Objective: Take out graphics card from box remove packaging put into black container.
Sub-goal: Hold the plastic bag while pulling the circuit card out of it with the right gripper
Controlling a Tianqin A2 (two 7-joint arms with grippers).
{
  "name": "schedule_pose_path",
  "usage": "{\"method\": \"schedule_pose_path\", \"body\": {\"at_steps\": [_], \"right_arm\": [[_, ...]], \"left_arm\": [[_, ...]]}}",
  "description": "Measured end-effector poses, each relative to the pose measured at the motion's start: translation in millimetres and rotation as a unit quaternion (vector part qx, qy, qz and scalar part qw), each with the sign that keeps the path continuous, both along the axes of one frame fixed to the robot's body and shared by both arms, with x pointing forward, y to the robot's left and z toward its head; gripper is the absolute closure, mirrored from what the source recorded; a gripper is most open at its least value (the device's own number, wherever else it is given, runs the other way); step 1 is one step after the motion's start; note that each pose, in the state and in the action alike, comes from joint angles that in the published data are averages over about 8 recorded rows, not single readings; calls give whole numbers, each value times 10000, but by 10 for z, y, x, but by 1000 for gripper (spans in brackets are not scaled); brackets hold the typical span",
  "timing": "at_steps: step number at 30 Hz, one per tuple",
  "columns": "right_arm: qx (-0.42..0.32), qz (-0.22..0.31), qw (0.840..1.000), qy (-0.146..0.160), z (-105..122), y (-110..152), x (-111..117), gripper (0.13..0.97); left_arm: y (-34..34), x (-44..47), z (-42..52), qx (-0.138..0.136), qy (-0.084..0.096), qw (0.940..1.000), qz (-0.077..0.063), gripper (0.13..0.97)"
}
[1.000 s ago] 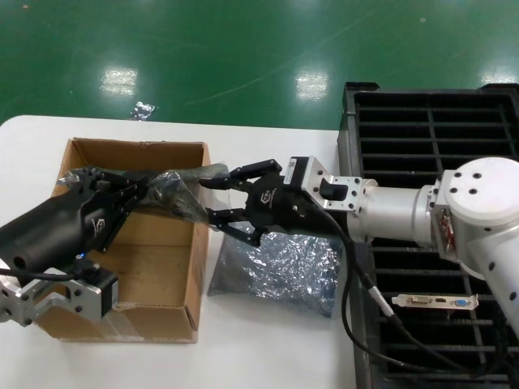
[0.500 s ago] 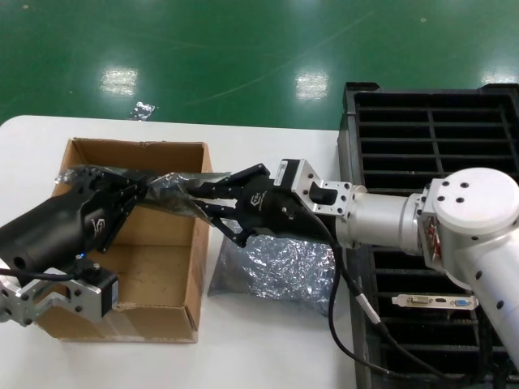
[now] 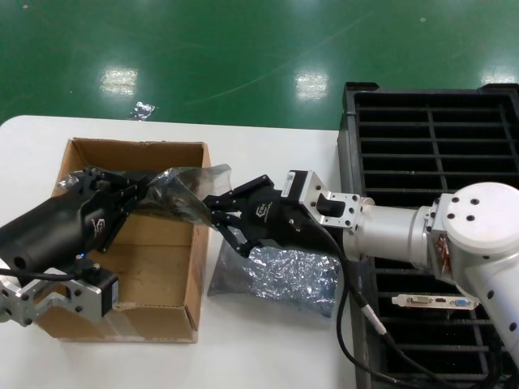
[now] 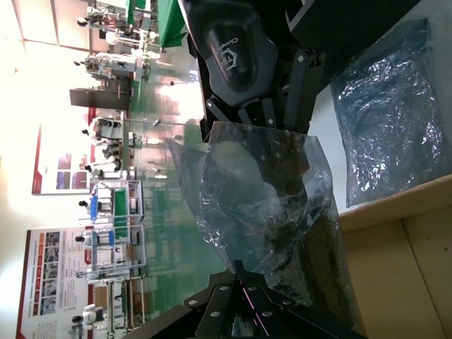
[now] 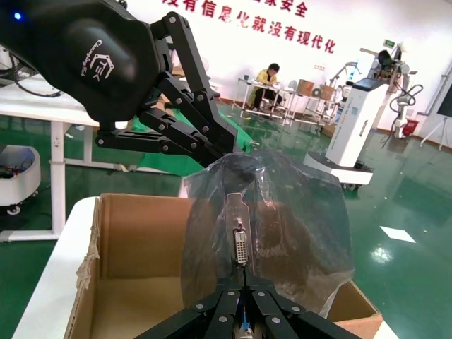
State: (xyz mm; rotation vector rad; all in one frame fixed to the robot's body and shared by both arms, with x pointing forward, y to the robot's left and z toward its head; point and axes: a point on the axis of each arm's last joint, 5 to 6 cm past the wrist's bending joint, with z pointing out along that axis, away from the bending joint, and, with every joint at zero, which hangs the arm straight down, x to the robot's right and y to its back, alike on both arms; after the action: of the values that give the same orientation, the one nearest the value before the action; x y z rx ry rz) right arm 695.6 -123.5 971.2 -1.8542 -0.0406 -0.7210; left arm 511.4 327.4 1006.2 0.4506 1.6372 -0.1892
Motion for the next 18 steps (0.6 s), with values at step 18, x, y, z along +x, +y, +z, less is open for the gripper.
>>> {"method": "schedule_pose_path", "body": {"at_steps": [18], "right_arm": [[211, -162, 9996, 93, -42, 95, 4, 951]], "left_arm": [[0, 0, 0, 0, 0, 10000, 0, 958]]}}
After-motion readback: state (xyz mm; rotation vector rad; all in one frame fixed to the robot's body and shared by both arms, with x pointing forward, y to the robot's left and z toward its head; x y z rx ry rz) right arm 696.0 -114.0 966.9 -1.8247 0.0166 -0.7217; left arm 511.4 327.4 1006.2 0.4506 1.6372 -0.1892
